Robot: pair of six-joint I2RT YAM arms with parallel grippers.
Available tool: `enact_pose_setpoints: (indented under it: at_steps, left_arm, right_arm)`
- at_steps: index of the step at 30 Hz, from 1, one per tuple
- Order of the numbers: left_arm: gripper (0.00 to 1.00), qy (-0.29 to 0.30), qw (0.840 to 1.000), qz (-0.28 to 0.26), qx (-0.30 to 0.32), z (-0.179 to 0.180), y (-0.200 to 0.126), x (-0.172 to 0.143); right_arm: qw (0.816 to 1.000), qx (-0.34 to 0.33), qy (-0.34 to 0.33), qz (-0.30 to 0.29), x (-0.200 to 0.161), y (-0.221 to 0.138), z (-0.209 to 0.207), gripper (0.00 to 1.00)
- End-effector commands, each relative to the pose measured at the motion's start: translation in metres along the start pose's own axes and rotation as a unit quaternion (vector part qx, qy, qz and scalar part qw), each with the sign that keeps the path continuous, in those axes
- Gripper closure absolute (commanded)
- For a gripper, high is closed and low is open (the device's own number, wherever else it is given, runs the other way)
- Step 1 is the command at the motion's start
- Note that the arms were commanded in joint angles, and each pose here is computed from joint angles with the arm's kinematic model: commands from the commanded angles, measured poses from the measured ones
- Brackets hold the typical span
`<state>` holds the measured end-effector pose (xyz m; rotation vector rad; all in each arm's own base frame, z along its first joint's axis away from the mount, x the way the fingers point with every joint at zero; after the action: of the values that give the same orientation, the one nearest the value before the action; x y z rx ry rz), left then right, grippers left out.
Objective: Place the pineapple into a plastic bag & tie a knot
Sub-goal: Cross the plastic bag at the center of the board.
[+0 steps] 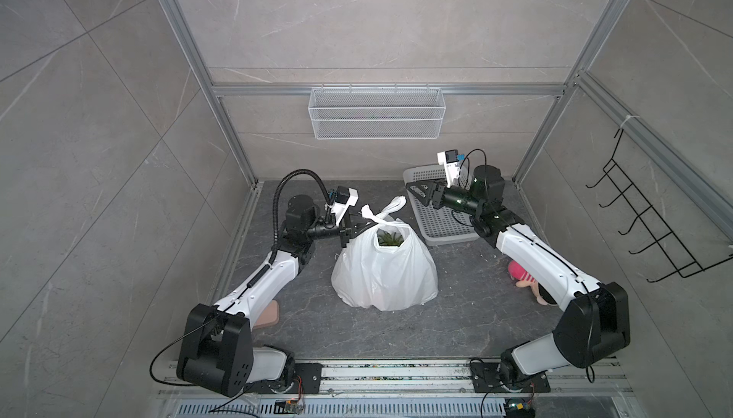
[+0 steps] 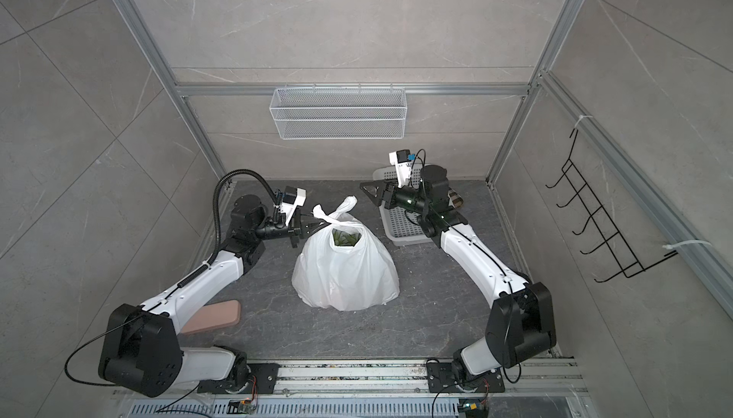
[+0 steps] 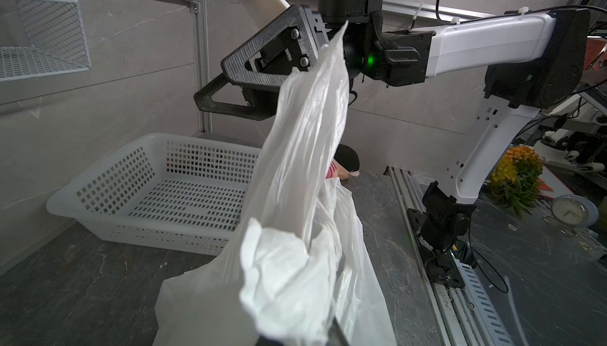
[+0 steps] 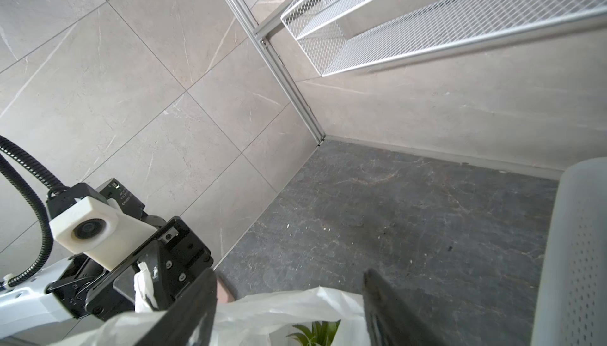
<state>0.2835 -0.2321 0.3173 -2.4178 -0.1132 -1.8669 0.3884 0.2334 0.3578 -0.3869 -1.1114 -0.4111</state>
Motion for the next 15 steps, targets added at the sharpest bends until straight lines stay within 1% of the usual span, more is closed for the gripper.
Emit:
enact_pose_setpoints:
  at_steps: [1,6,11,15]
  left_arm:
    - [1.0,0.066,0.997,-0.02,-0.023,-0.021,-0.002,0.028]
    - [1.0,0.064,0.998,-0.023,-0.014,-0.018,-0.002,0.028]
    - [1.0,0.062,0.998,-0.023,-0.009,-0.017,-0.002,0.029]
    - [1.0,0.061,0.998,-0.024,-0.009,-0.017,-0.002,0.029]
  right_arm:
    - [0.998,0.058,0.008,0.038,-0.008,0.021,0.011,0.3]
    - [0.987,0.134,-0.039,0.073,-0.027,0.035,0.05,0.3]
    - [0.973,0.196,-0.085,0.087,-0.041,0.027,0.075,0.3]
    - [0.961,0.219,-0.131,0.106,-0.056,0.023,0.088,0.3]
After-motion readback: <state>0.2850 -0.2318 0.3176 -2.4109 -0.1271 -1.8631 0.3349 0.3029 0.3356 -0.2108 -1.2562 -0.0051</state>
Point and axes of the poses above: each gripper's point midway between its finger pads, its own y axis out along the fingers, its own z axis along the line the jaws close on, x = y × z, the point moved 3 cm from there along -y, back along the fingers, and after that the axes turned 9 degrees about -y, right-handed, at the moved point
